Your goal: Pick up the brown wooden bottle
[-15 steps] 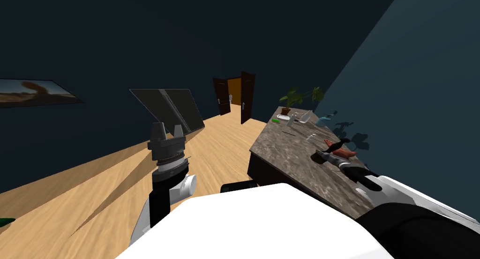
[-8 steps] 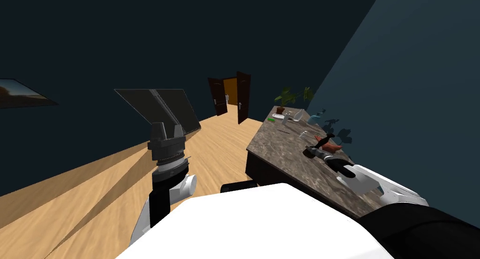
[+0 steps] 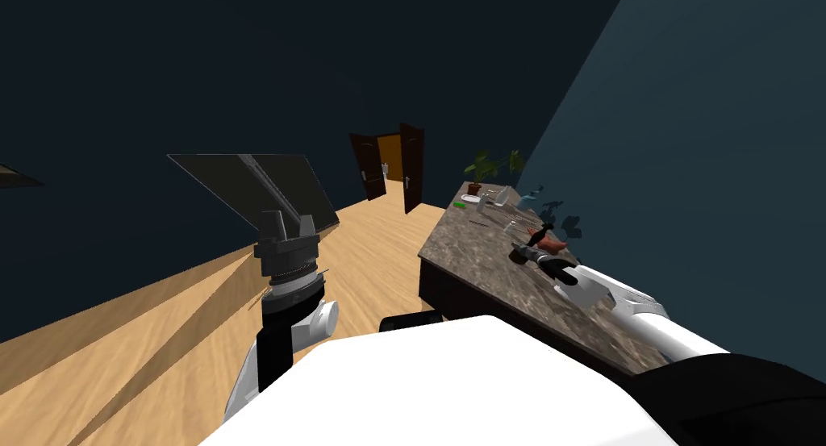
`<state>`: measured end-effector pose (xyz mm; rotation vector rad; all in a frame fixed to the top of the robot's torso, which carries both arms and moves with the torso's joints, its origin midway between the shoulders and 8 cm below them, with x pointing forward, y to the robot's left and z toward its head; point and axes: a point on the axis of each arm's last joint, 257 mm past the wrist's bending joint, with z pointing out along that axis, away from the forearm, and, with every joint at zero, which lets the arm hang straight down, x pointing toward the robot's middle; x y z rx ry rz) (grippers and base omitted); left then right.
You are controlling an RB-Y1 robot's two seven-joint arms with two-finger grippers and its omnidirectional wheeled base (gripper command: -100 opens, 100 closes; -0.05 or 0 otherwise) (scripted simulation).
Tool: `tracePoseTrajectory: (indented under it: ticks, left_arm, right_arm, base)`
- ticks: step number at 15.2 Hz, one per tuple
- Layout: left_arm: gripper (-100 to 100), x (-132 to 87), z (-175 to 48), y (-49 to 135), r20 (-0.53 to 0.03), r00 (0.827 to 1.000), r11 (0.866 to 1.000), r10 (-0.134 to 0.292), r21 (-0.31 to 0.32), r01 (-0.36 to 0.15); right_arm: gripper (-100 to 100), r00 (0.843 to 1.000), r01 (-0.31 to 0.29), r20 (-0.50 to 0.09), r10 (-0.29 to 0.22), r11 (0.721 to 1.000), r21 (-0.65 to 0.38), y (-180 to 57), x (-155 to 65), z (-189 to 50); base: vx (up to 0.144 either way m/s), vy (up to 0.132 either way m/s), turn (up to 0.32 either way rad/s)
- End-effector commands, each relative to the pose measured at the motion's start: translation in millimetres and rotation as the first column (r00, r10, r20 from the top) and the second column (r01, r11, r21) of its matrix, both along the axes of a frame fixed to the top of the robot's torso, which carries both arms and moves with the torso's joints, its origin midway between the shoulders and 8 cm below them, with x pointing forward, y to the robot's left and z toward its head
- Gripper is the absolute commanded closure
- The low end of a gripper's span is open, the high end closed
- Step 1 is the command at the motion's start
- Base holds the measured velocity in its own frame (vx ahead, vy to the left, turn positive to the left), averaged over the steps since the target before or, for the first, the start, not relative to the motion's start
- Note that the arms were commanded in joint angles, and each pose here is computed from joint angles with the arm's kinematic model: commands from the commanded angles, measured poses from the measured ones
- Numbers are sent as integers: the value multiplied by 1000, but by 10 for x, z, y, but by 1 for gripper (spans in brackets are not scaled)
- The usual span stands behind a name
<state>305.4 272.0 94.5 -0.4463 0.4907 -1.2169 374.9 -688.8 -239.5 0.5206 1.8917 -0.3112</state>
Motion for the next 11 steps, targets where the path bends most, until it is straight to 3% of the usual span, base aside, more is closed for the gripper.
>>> tracePoseTrajectory:
  ticks: [1, 9, 10, 11]
  left_arm:
    - [0, 0, 0, 0, 0, 1000, 1000, 0, 0, 0]
    - [0, 0, 0, 0, 0, 1000, 1000, 0, 0, 0]
    - [0, 0, 0, 0, 0, 1000, 1000, 0, 0, 0]
    - [0, 0, 0, 0, 0, 1000, 1000, 0, 0, 0]
  right_arm:
    - [-100, 1000, -10, -13, 10, 1000, -14, 48, 148, 14]
    - [-100, 997, -75, 2, 76, 996, -42, 367, 736, 198]
    - [-100, 998, -66, -6, 66, 997, -39, 324, 658, 150]
    - [100, 998, -67, -5, 67, 997, -40, 333, 674, 154]
  base:
    - [-18, -24, -146]
    - [-25, -32, -136]
    - [-10, -10, 7]
    - [0, 0, 0]
